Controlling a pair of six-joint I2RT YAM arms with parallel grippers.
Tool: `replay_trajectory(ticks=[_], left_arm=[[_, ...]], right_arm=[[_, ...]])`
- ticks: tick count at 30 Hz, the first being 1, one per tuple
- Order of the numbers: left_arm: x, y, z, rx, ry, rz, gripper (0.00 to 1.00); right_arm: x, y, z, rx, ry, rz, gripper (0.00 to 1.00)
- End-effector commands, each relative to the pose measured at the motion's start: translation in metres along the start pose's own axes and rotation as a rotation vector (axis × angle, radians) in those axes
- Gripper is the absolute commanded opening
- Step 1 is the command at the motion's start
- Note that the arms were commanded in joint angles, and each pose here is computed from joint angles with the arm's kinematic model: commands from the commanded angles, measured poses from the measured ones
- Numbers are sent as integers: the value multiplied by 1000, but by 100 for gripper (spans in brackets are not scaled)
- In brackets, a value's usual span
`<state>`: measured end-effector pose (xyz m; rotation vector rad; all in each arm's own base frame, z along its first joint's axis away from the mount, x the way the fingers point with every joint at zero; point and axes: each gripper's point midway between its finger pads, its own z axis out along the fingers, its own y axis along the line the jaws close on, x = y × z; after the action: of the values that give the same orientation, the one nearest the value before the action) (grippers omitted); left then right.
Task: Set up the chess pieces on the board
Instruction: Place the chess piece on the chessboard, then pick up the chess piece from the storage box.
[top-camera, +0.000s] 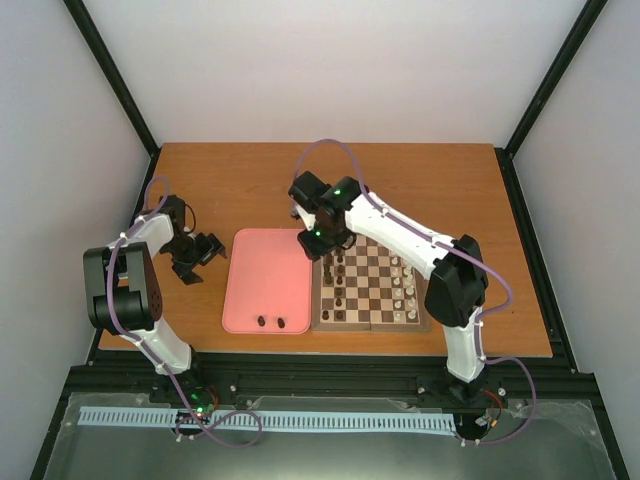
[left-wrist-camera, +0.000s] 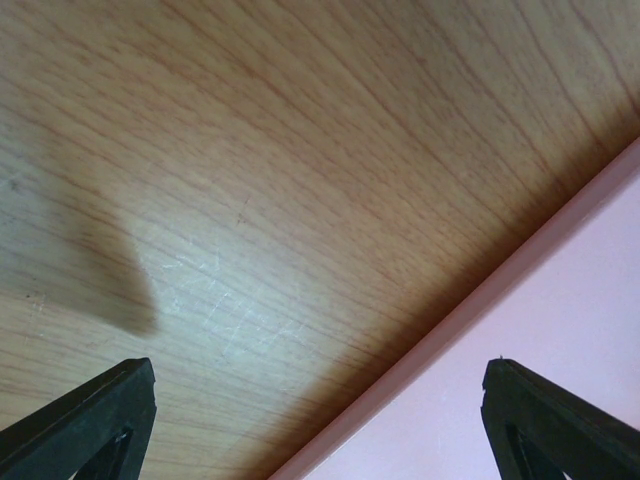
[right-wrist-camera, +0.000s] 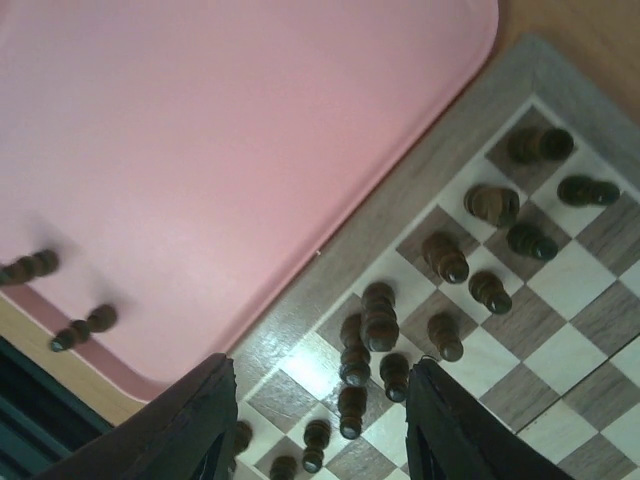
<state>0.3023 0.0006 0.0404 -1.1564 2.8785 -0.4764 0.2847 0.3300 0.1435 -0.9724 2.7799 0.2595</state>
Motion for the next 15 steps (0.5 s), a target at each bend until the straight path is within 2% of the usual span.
replay_trajectory(ticks=[1, 8, 15], left_arm=[[-9, -11, -10, 32, -32, 28, 100], [-9, -12, -11, 37, -32, 26, 100], [-7, -11, -12, 39, -32, 27, 100]], right_arm=[[-6, 27, -21, -38, -19, -72, 46], [5, 91, -3, -147, 21, -151, 47], [48, 129, 38, -222, 151, -224, 47]])
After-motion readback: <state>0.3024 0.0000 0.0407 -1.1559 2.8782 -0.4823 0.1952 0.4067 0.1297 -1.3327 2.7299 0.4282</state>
